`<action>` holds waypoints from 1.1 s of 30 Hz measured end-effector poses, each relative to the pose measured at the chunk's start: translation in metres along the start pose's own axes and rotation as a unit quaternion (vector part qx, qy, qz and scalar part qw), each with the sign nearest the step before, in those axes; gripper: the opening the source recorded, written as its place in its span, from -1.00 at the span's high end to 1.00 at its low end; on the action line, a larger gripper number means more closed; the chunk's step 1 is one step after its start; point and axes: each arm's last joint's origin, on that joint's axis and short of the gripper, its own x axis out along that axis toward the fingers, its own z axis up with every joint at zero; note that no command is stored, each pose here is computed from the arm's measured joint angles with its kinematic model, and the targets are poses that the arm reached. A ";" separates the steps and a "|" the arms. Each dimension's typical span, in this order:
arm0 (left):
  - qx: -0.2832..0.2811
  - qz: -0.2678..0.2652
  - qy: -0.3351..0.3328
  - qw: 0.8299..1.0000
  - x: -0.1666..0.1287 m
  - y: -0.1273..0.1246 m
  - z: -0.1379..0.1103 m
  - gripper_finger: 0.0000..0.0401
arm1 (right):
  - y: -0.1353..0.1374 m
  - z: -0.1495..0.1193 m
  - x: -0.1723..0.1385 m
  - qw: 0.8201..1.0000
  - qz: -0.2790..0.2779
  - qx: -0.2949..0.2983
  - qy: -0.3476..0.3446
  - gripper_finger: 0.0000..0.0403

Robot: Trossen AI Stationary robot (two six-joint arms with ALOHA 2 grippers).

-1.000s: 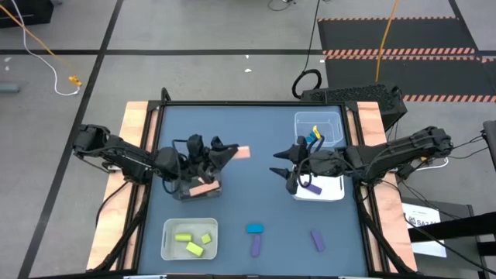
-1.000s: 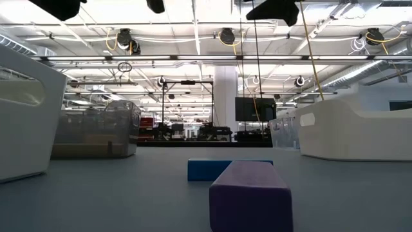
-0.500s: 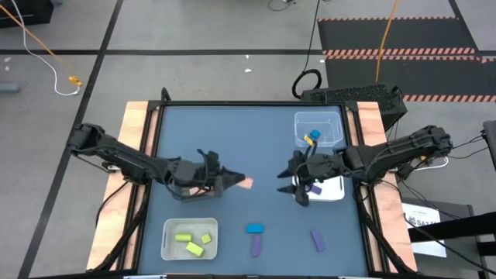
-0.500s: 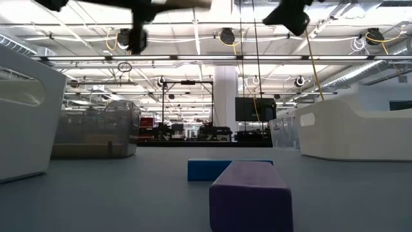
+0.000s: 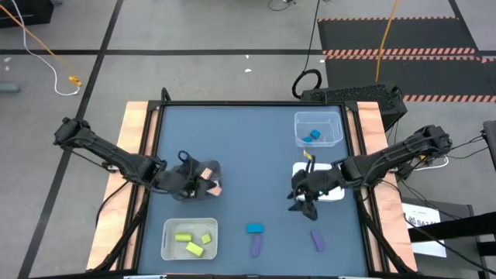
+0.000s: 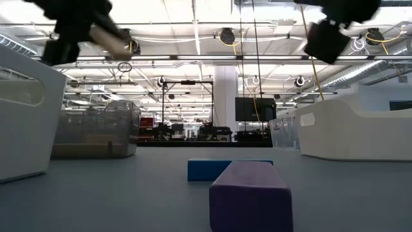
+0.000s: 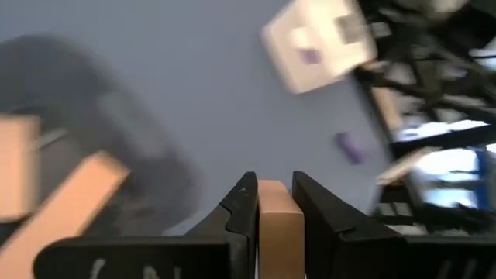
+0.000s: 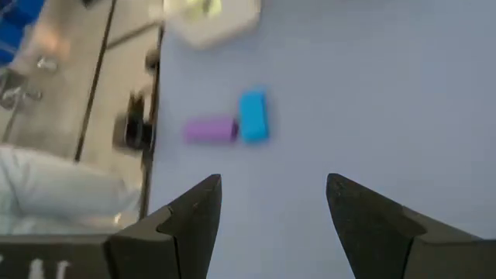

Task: Sort & place blocks by color
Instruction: Put the orange block into the black bin, then put the right purple block into the white bin

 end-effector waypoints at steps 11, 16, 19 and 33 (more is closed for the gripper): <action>-0.046 0.129 0.055 0.989 0.002 0.025 -0.013 0.41 | 0.030 -0.066 0.001 0.977 0.000 0.089 0.192 -0.12; -0.050 0.127 0.058 0.989 0.002 0.024 -0.013 0.28 | 0.036 -0.086 -0.005 0.931 -0.074 0.267 0.236 -0.12; -0.050 0.127 0.057 0.989 0.002 0.024 -0.013 0.27 | 0.040 -0.091 -0.006 0.901 -0.097 0.352 0.235 -0.12; -0.050 0.126 0.058 0.989 0.002 0.024 -0.013 0.26 | 0.046 -0.112 0.025 0.854 -0.183 0.446 0.194 -0.12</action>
